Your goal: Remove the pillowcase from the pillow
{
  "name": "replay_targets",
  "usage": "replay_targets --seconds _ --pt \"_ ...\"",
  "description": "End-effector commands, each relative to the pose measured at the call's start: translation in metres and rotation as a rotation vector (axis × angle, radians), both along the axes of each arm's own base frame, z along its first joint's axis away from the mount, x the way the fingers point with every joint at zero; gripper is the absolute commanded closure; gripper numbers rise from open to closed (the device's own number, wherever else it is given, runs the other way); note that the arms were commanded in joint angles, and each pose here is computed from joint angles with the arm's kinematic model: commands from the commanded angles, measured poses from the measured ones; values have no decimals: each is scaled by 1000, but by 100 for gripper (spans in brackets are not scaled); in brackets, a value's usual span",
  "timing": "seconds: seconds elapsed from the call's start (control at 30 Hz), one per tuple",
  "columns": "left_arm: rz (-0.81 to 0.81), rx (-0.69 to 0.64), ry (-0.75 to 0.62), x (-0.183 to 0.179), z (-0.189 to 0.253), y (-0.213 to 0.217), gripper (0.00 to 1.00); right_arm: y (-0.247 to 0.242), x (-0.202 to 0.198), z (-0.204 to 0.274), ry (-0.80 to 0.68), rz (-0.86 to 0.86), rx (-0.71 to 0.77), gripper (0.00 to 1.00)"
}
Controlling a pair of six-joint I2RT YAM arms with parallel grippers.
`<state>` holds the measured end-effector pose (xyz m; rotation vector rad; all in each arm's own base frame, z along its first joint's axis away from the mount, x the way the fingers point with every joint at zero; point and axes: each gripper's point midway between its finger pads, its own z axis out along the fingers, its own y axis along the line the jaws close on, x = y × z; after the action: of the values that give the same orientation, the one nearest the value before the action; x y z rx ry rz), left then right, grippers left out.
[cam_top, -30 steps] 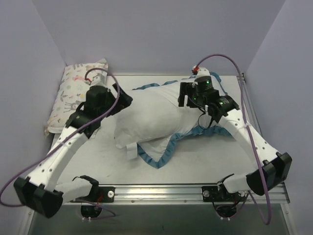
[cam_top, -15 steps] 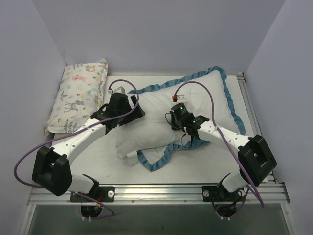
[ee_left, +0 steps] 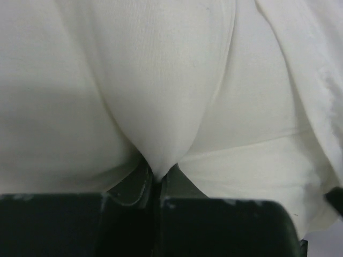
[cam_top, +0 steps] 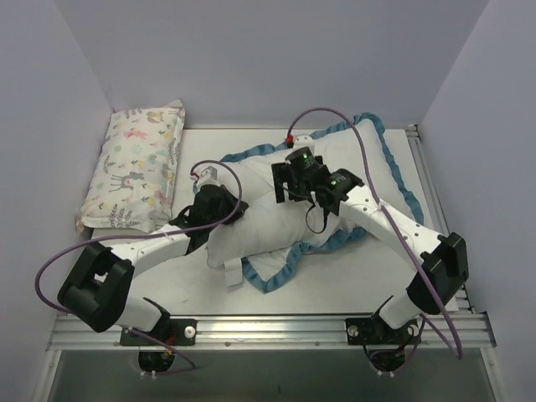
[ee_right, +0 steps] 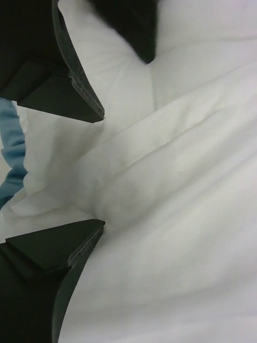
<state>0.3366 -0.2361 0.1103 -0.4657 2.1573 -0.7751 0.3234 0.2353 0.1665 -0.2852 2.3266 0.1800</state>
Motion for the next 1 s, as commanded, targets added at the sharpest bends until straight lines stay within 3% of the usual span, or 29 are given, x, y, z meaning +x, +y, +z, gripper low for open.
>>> replay_targets --seconds 0.0,0.03,0.17,0.3,0.5,0.57,0.6,0.67,0.7,0.8,0.97 --pt "-92 158 301 -76 -97 12 100 -15 24 26 -17 18 -173 23" --pt "-93 163 302 -78 -98 13 100 -6 40 50 -63 20 -153 19" --pt "-108 171 300 -88 -100 11 100 16 84 39 -49 76 -238 15" --pt "-105 170 298 -95 -102 15 100 40 102 18 -12 153 -264 11" --pt "-113 149 253 -93 -84 13 100 34 111 -18 66 126 -336 15" --pt "-119 136 226 -91 -71 10 100 15 122 -16 54 34 -355 32" --pt "-121 150 243 -97 -71 12 100 7 129 -11 43 -5 -354 48" --pt "-122 131 204 -97 -52 12 100 -20 143 -3 40 -110 -343 64" --pt "-117 127 190 -97 -45 13 100 -28 147 0 38 -143 -333 77" --pt "-113 125 142 -97 -18 16 100 -59 164 17 14 -246 -306 95" --pt "-108 107 81 -102 24 26 100 -118 181 25 22 -419 -251 100"
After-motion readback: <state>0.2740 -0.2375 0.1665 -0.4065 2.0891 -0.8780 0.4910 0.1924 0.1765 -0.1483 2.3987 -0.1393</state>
